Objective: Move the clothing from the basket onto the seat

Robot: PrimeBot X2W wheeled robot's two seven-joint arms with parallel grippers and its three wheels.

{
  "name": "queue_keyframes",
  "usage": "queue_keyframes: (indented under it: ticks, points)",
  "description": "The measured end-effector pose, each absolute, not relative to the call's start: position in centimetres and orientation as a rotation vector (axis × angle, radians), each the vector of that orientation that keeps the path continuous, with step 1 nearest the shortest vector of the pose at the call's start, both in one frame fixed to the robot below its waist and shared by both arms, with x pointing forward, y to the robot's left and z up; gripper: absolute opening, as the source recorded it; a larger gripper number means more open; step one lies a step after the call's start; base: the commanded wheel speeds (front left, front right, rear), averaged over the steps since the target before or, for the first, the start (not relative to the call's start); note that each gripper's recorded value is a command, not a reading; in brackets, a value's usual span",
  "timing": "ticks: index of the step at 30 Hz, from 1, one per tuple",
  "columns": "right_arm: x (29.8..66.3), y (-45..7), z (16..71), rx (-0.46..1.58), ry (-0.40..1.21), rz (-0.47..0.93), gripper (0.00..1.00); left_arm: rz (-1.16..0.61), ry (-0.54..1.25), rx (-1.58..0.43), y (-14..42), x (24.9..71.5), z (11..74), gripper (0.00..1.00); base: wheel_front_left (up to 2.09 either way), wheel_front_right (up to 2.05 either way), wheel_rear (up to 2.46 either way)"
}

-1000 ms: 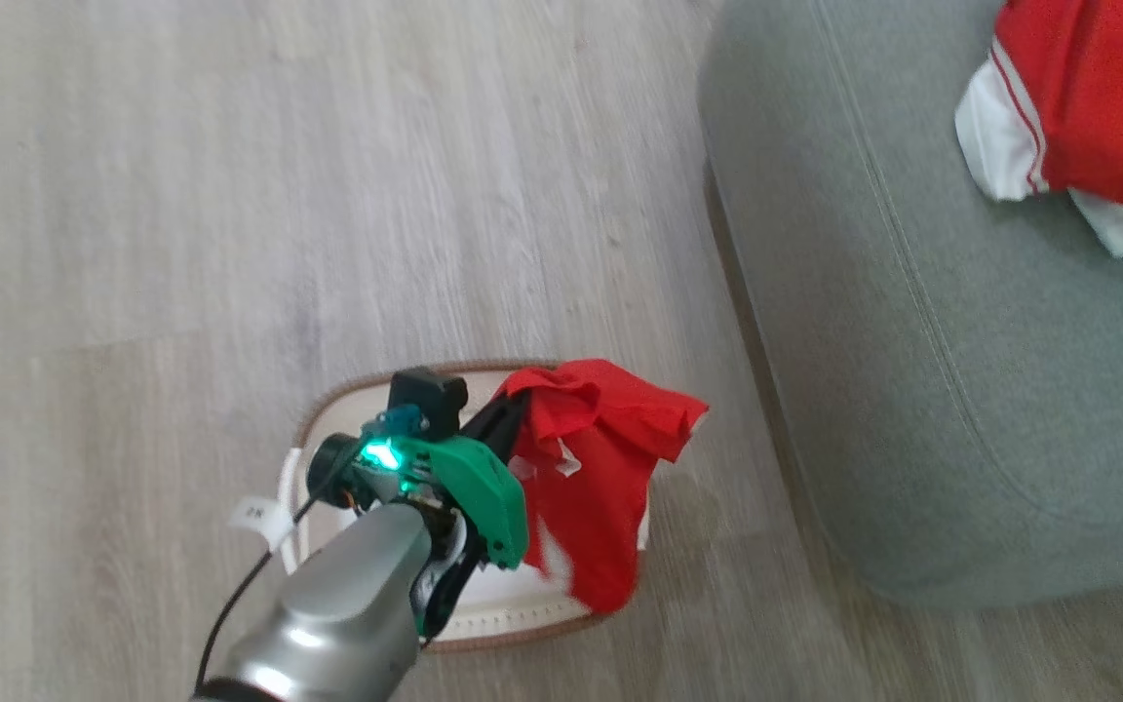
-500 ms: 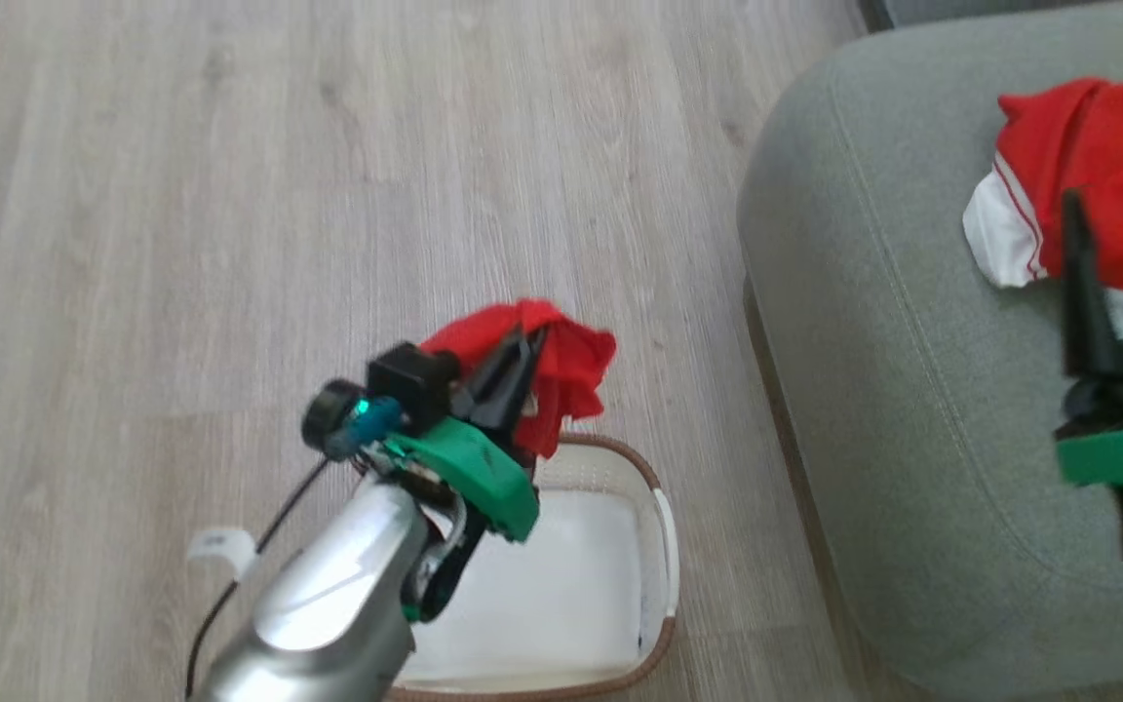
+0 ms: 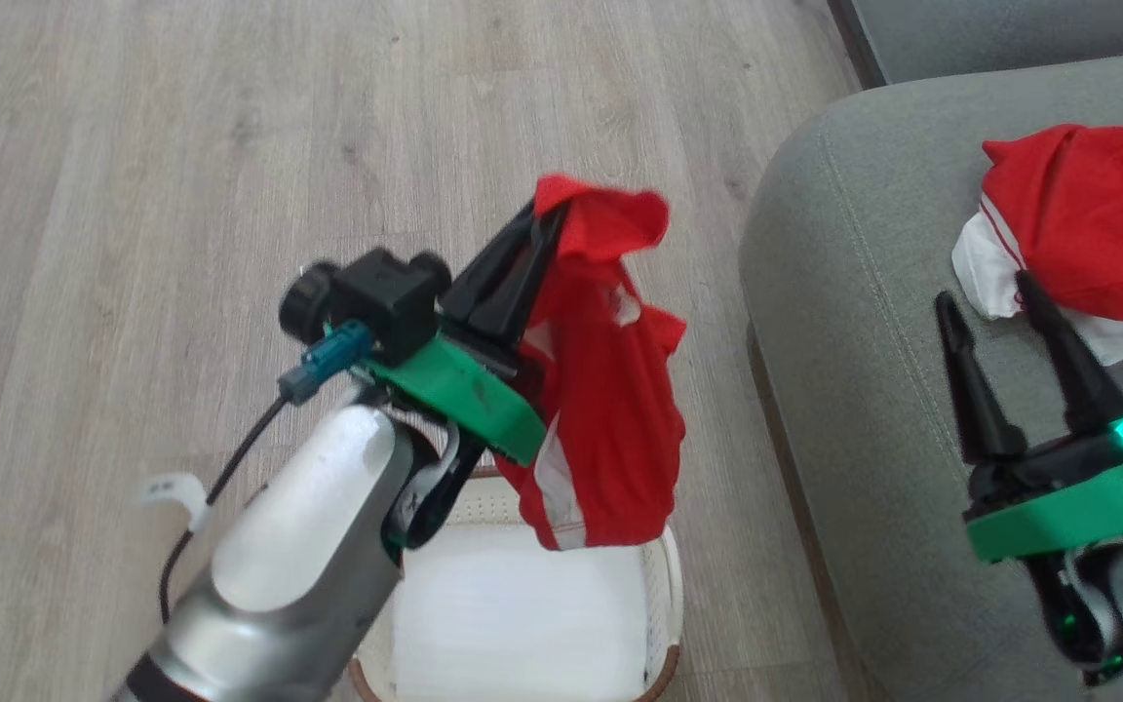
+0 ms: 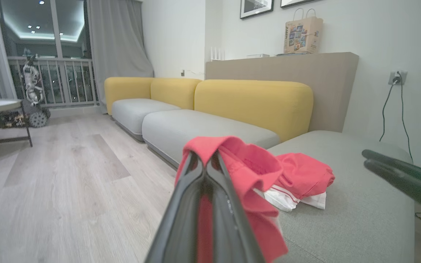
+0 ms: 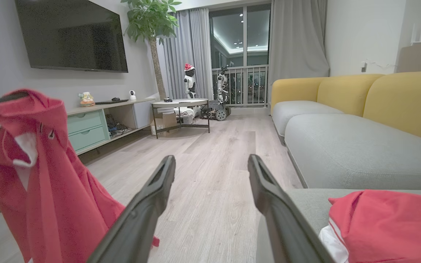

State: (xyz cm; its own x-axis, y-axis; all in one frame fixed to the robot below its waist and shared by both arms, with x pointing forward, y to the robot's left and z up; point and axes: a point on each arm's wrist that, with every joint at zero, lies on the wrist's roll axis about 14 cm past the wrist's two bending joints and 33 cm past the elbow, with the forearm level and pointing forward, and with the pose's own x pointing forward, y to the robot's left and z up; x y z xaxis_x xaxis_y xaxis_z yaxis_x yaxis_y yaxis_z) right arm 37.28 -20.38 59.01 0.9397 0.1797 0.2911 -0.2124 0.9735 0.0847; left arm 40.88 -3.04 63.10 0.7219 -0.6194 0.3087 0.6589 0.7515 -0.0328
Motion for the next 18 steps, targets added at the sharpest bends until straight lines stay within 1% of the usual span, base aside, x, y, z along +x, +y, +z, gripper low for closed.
queue_keyframes:
  ticks: [3,7,14,18]
  points:
    - [36.9,-19.6,58.6,0.123,-0.274,0.22,1.0,-0.724,-0.351,-0.129,-3.4,40.5,65.7,0.0,0.0,0.0,0.0]
    - [36.5,-19.1,57.9,0.133,-0.255,0.229,1.0,-0.73,-0.373,-0.119,-3.6,40.2,66.7,0.0,0.0,0.0,0.0]
    - [36.3,-18.3,57.5,0.194,-0.242,0.244,1.0,-0.737,-0.371,-0.111,-3.8,40.0,66.9,0.0,0.0,0.0,0.0]
    - [36.2,-17.1,57.3,0.209,-0.231,0.28,1.0,-0.74,-0.366,-0.111,-3.9,40.0,66.9,0.0,0.0,0.0,0.0]
